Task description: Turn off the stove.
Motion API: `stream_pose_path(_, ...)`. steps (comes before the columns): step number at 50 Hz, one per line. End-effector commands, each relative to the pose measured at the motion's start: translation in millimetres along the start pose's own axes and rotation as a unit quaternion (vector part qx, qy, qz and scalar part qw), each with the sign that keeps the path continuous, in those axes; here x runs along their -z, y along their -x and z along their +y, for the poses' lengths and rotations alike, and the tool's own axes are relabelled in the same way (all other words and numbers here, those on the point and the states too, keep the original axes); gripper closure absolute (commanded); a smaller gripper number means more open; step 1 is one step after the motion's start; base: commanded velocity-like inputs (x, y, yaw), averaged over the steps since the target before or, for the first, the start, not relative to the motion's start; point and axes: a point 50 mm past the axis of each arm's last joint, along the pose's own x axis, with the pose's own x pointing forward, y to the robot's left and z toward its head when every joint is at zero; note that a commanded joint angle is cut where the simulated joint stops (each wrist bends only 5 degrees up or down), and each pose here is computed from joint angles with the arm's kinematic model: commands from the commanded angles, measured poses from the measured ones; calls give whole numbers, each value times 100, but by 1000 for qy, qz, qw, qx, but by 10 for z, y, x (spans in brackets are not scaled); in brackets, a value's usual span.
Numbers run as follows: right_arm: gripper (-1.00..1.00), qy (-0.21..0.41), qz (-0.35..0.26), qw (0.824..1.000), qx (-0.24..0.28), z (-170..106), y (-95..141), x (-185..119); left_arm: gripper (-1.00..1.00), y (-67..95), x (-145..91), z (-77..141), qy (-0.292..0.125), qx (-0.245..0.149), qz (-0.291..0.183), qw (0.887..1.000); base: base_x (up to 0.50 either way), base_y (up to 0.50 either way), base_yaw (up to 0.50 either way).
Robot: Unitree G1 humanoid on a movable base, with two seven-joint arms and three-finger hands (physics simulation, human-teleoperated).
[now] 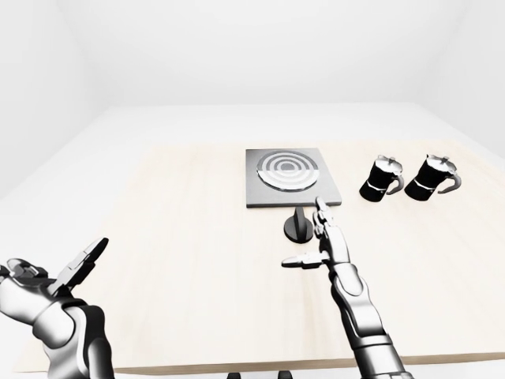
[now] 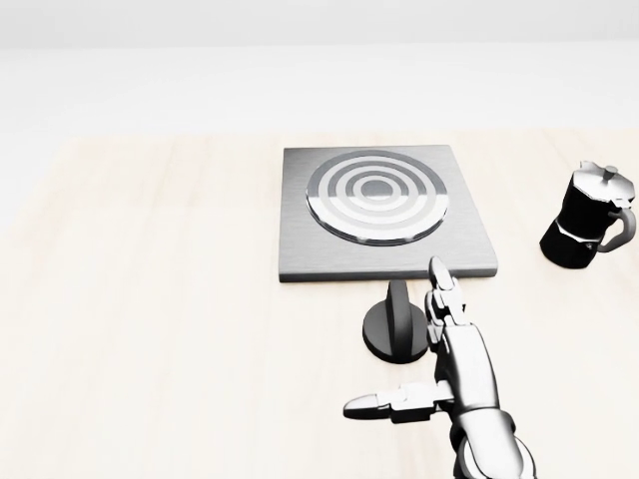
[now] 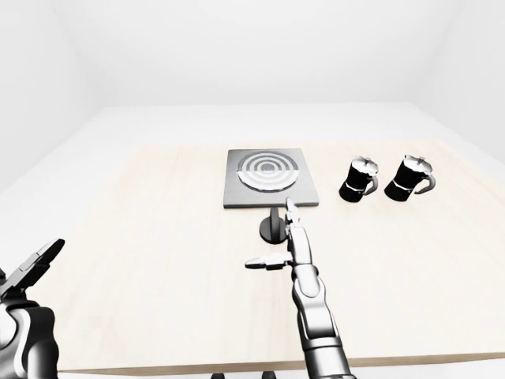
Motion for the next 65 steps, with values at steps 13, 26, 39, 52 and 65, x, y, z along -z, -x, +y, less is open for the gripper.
stream_pose_path(13, -100, 10, 27, 1000, -13, 100, -42, 162, -100, -7, -22, 26, 13, -12, -1, 1000, 0, 0, 0)
stream_pose_path(26, -100, -14, 49, 998, -28, 201, -40, 351, -100, -12, -7, 18, 4, -12, -2, 1000, 0, 0, 0)
stream_pose_path(39, -100, -13, 52, 997, -47, 403, -17, 363, -100, -43, 18, -6, -1, -17, 4, 1000, 0, 0, 0)
stream_pose_path(52, -100, -7, 54, 993, -106, 829, 103, 168, -100, -42, 4, -2, -1, -18, 4, 1000, 0, 0, 0)
stream_pose_path(65, -100, -28, 8, 985, -168, 1122, 222, -85, -100, -43, 9, -5, -2, -17, 3, 1000, 0, 0, 0)
